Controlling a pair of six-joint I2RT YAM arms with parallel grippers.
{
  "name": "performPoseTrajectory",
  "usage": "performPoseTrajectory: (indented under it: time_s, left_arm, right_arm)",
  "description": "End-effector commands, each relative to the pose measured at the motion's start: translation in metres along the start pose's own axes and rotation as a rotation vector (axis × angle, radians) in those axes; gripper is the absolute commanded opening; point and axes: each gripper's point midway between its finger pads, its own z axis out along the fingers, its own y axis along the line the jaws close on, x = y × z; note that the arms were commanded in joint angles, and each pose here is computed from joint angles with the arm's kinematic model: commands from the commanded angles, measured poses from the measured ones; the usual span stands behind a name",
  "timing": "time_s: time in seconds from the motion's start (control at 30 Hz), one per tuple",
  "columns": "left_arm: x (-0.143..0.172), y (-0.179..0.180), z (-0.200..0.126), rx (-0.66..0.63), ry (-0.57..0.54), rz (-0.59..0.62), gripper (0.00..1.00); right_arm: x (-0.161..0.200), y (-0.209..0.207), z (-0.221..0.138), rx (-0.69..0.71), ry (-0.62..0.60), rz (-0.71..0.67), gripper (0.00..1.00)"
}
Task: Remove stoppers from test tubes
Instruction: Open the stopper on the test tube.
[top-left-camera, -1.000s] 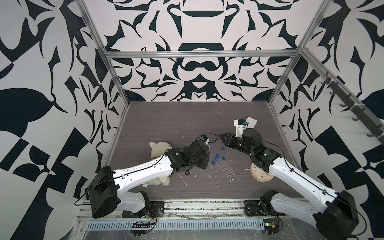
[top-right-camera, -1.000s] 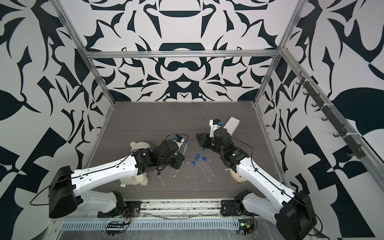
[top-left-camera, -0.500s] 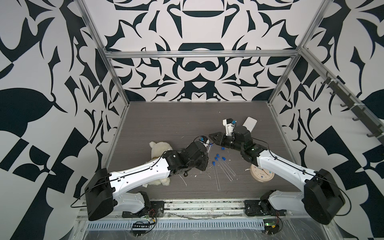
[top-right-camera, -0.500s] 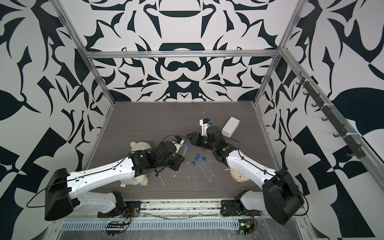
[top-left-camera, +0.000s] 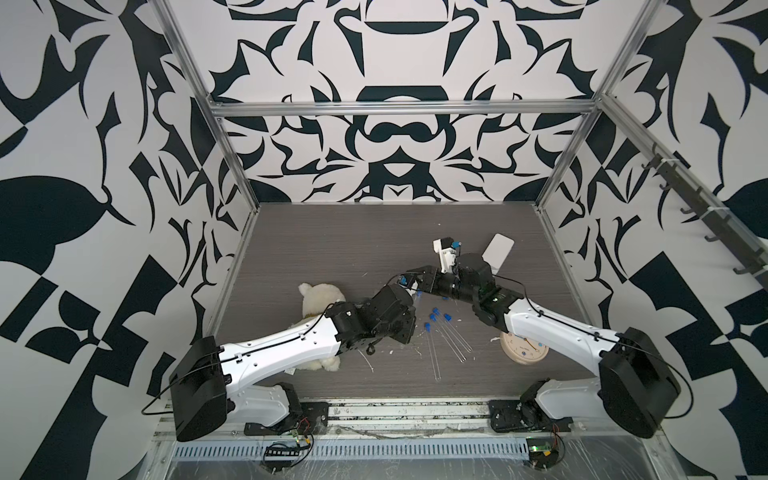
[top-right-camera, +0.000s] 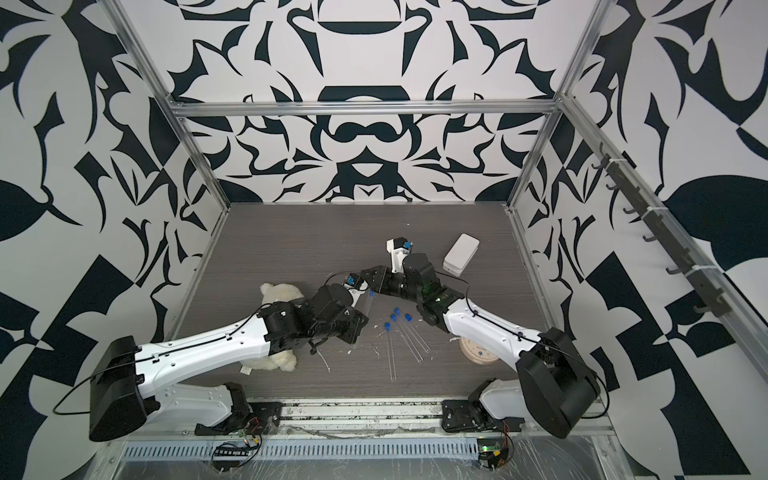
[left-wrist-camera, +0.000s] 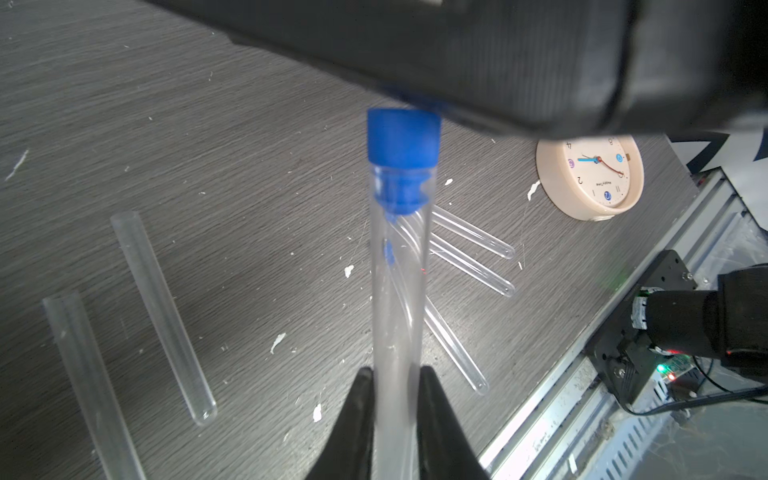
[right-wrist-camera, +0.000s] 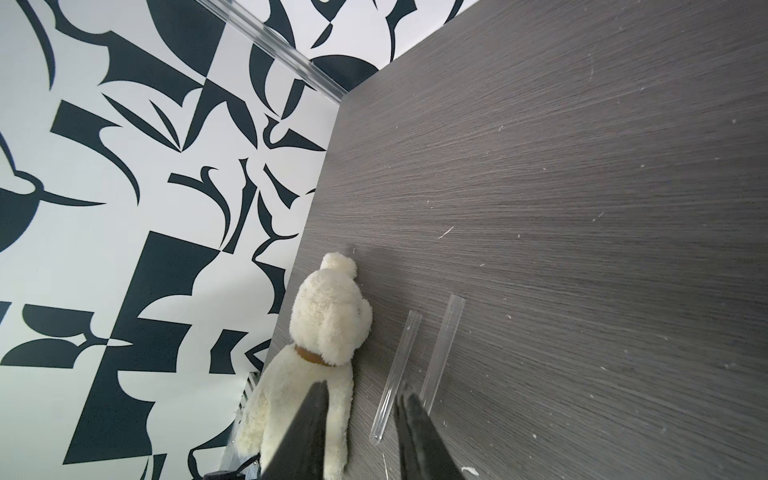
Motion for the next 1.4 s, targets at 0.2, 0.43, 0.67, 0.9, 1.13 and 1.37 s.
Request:
performPoseTrajectory:
  time_s: [0.2, 0.43, 0.67, 0.9, 1.13, 1.37]
  left_arm:
    - [-0.002, -0.003, -0.004, 0.016, -0.012, 0.017, 0.20]
    - [-0.003, -0.002, -0.005, 0.005, -0.010, 0.023, 0.20]
    - [-0.007, -0.001, -0.015, -0.001, -0.034, 0.034, 0.20]
    - [-0.010, -0.001, -0.017, -0.004, -0.039, 0.041, 0.20]
    - [-0.009, 0.000, -0.015, -0.009, -0.032, 0.044, 0.20]
    - [-0.010, 0.001, -0.013, -0.019, -0.032, 0.044, 0.20]
  right_arm:
    - [-0.020, 0.035, -0.009, -0.077, -0.051, -0.039, 0.30]
    - [-0.012, 0.035, -0.004, -0.088, -0.024, -0.031, 0.27]
    - [-0.005, 0.033, 0.001, -0.087, 0.001, -0.028, 0.25]
    - [-0.001, 0.029, 0.005, -0.082, 0.015, -0.019, 0.23]
    - [-0.002, 0.030, 0.004, -0.084, 0.012, -0.017, 0.16]
    - [0.000, 0.031, 0.004, -0.096, 0.018, -0.002, 0.17]
